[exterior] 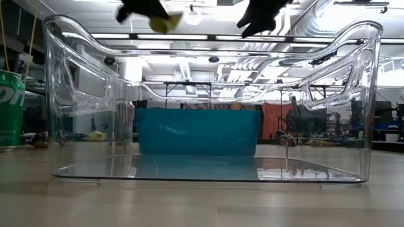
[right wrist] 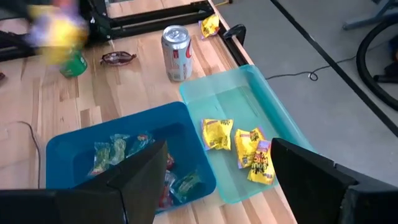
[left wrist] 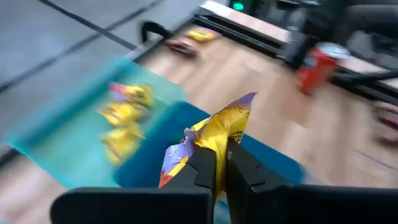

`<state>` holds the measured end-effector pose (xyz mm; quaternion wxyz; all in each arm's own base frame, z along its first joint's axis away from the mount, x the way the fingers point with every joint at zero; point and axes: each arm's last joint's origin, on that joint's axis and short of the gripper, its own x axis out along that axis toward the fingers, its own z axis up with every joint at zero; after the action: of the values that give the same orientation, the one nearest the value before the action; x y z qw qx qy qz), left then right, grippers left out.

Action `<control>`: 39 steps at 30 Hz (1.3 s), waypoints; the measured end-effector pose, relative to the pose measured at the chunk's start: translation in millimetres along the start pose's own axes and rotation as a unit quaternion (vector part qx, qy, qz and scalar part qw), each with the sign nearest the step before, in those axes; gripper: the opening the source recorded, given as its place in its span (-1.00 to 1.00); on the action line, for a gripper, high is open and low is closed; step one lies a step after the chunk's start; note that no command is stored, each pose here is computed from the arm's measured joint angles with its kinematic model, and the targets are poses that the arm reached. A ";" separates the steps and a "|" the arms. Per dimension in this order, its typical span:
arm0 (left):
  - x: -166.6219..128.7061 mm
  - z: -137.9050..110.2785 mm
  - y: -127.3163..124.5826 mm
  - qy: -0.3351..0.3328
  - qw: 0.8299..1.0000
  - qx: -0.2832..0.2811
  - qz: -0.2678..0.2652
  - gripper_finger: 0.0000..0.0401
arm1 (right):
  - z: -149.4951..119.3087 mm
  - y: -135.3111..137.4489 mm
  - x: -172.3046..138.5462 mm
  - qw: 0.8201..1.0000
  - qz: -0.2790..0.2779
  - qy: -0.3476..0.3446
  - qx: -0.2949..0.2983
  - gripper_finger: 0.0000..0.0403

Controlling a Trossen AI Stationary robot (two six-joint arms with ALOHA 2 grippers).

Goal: Sort candy
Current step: Put the yellow candy into the light blue bin, then put the brown candy into the transparent bin

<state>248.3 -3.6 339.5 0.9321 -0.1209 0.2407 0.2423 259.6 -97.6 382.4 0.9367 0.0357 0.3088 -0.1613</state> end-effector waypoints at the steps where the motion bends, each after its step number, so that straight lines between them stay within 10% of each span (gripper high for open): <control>1: 8.9 5.3 9.6 -0.002 1.000 0.006 0.008 -1.00 | 0.5 0.0 0.0 1.000 0.000 -0.002 0.000 0.40; 17: 155.7 21.2 161.6 -0.009 1.000 0.011 -0.024 -0.96 | 3.4 -15.3 -1.2 0.982 -0.115 -0.032 0.147 0.40; 39: 164.5 11.7 167.6 0.032 0.986 -0.148 -0.066 0.16 | -7.9 -49.7 -4.6 0.981 -0.130 0.012 0.144 0.40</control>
<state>293.5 208.1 247.9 0.9097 -0.2805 0.2239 0.2090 235.5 -141.9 380.4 0.8891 0.1317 0.2953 -0.3239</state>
